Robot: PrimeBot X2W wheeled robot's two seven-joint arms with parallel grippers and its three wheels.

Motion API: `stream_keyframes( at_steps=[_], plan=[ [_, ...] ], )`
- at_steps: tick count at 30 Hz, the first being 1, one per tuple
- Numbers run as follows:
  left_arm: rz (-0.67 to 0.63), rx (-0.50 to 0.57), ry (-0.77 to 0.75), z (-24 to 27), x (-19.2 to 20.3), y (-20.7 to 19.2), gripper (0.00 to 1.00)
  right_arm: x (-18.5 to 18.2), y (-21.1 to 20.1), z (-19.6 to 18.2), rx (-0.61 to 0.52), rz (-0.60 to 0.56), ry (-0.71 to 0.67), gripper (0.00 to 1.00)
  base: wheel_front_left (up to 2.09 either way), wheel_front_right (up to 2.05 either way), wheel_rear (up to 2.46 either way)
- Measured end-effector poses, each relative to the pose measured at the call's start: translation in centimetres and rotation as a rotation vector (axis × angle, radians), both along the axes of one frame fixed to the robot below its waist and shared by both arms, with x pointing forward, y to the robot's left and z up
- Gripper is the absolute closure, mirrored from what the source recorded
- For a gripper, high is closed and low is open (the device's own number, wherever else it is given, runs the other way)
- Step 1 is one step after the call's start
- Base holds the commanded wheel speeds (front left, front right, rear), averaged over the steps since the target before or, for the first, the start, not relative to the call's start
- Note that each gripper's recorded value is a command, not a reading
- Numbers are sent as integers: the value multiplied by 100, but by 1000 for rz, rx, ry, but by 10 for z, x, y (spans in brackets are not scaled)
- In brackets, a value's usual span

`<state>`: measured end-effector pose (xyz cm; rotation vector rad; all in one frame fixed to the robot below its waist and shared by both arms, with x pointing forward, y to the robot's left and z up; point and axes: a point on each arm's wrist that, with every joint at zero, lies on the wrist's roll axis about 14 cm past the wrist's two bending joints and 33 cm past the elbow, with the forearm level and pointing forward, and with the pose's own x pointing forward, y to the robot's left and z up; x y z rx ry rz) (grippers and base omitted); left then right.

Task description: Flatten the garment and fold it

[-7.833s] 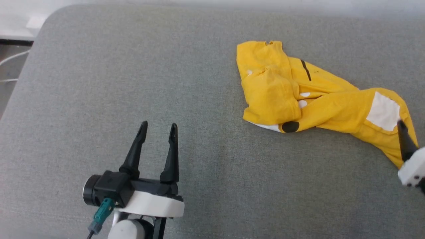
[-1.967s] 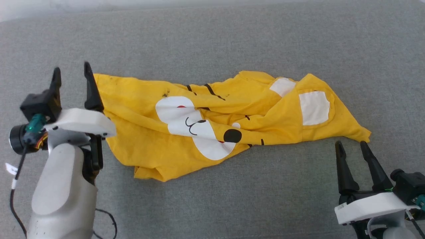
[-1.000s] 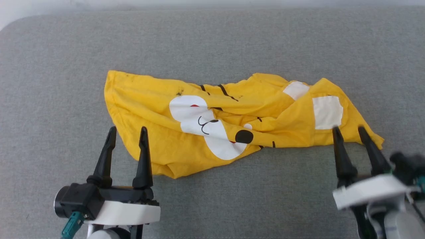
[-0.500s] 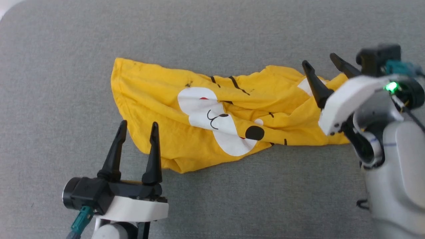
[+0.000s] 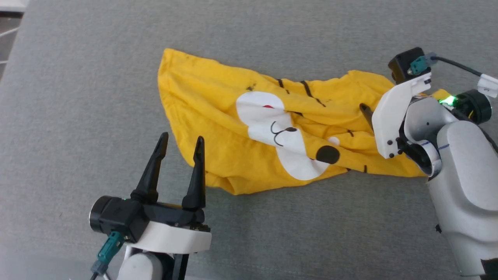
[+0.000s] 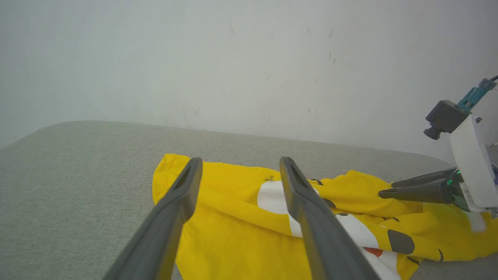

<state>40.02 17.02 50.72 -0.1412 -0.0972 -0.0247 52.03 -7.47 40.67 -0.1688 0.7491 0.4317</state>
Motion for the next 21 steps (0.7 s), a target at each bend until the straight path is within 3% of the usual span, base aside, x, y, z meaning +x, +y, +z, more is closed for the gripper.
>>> stream_keyframes(
  at_steps=[4,5,6,7,15,21],
  plan=[
    [19,4,11,-2,-3,5,0,-1,8,-20,-24,22,41,0,0,0,0],
    [25,2,14,-3,-4,7,0,1,10,-21,-23,22,38,19,0,0,0],
    [30,3,16,-3,-5,9,0,4,11,-22,-30,24,30,65,0,0,0],
    [38,4,17,-3,-6,10,0,7,11,-22,-31,22,20,100,0,0,0],
    [59,0,13,0,-11,15,0,23,21,-6,-8,26,-86,100,0,0,0],
    [57,-12,-5,7,-14,13,0,26,80,39,81,164,-229,100,0,0,0]
  ],
)
